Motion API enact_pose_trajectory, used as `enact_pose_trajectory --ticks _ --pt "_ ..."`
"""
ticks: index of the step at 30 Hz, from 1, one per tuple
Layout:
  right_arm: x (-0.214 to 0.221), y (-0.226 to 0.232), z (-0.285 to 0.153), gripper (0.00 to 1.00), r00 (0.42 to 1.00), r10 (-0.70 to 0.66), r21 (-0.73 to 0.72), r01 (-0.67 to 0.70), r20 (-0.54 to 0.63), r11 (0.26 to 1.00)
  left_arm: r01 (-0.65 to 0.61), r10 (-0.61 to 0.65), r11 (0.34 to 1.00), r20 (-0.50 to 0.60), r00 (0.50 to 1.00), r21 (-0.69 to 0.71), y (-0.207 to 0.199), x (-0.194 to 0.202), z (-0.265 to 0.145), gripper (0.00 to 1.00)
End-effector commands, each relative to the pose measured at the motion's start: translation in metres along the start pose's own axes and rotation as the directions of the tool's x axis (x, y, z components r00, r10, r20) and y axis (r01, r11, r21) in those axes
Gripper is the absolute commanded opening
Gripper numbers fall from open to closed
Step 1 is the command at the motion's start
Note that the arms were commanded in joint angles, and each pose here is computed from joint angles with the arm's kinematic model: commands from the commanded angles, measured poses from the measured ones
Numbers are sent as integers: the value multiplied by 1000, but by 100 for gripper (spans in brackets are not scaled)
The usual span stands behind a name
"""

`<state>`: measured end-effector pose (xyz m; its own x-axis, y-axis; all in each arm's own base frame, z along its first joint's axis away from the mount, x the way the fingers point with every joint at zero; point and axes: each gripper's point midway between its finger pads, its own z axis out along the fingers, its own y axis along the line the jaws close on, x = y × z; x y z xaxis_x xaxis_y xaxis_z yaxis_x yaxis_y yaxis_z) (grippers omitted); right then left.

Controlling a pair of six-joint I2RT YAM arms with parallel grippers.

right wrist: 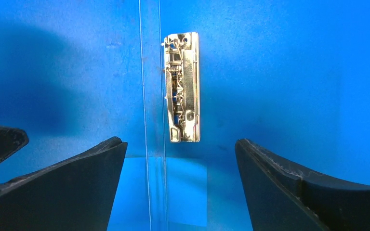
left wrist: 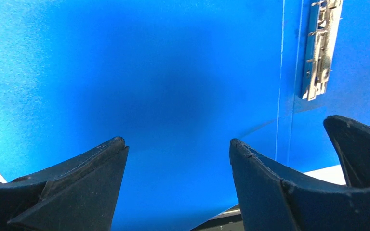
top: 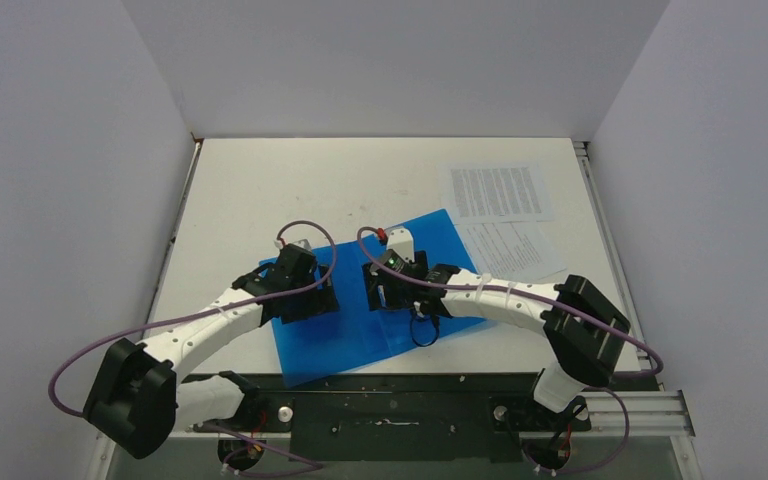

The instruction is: Put the files into the folder

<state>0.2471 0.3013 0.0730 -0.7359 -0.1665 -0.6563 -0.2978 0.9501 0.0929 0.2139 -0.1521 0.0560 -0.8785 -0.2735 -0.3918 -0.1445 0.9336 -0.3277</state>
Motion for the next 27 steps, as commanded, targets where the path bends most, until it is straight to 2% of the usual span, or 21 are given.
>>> enact_pose_trajectory --ticks 1,5,12,18,27 --pt "0 9 -4 83 1000 -28 -38 28 4 999 -21 22 1000 81 996 -5 -15 -17 3 75" --pt "1 13 2 73 999 -45 -36 45 -3 998 -44 46 998 65 997 -34 -13 -8 11 74" --pt "4 17 13 49 998 -60 -30 60 -23 998 -67 71 994 44 997 -87 -1 5 18 74" --pt "7 21 15 39 997 -66 -38 65 -35 997 -79 85 991 53 995 -108 3 6 10 79" --pt "2 22 9 32 998 -63 -41 62 -22 997 -73 85 990 93 992 -124 12 3 -14 85"
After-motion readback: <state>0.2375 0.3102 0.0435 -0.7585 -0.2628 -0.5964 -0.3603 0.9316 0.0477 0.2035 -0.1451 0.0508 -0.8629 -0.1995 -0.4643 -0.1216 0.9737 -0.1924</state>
